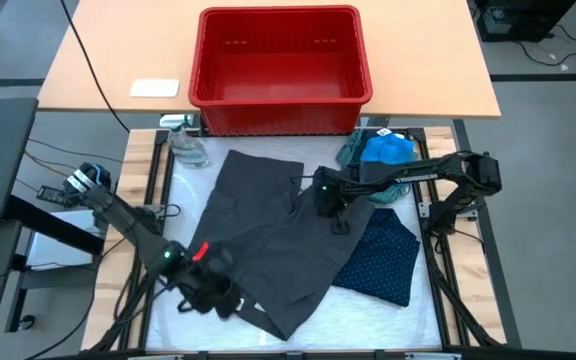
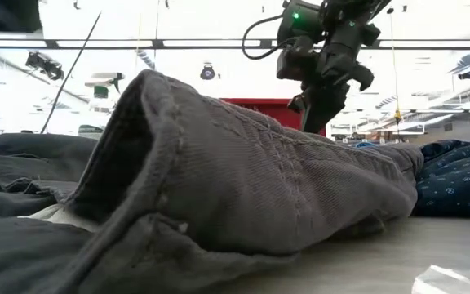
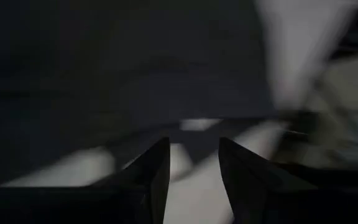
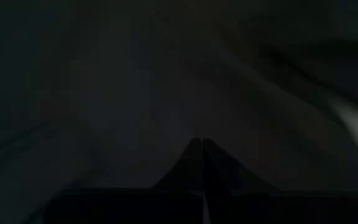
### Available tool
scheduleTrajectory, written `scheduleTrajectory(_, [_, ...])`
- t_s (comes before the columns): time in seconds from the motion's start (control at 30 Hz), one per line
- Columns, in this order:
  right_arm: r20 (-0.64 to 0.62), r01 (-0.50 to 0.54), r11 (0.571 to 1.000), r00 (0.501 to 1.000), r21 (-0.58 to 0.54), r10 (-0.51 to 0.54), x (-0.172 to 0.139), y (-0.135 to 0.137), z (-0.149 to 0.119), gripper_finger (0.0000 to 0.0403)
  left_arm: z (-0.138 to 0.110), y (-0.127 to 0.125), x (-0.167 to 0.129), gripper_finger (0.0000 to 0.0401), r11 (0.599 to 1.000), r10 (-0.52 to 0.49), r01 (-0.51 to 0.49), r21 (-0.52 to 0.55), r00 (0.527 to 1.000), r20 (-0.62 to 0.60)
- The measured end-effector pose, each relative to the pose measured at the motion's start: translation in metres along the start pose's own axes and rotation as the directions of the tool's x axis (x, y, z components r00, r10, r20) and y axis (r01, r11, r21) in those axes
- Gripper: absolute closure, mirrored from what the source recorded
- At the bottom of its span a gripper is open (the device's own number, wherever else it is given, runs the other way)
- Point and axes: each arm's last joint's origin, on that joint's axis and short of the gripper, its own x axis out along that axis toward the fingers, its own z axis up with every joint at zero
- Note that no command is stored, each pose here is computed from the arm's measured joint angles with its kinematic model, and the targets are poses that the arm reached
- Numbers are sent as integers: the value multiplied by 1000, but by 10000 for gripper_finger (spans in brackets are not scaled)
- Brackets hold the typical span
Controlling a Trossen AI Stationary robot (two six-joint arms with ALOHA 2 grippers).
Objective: Fold laundry
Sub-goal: Fold the gray shorts
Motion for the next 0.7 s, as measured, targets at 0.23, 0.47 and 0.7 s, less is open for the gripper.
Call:
scheduleTrajectory(0.23, [235, -235, 950, 931, -205, 281, 42, 35, 7, 399, 6, -51, 40, 259, 932, -346, 315, 181, 920, 183])
scheduleTrajectory(0.47, [202, -240, 969, 948, -59, 247, 107, 58, 15, 399, -5, -58, 101, 259, 917, -365, 331, 224, 922, 128])
scheduleTrajectory(0.7, [279, -168, 958, 955, 232, 100, 151, 41, 56, 399, -32, -55, 122, 247, 893, -339, 327, 311, 941, -15])
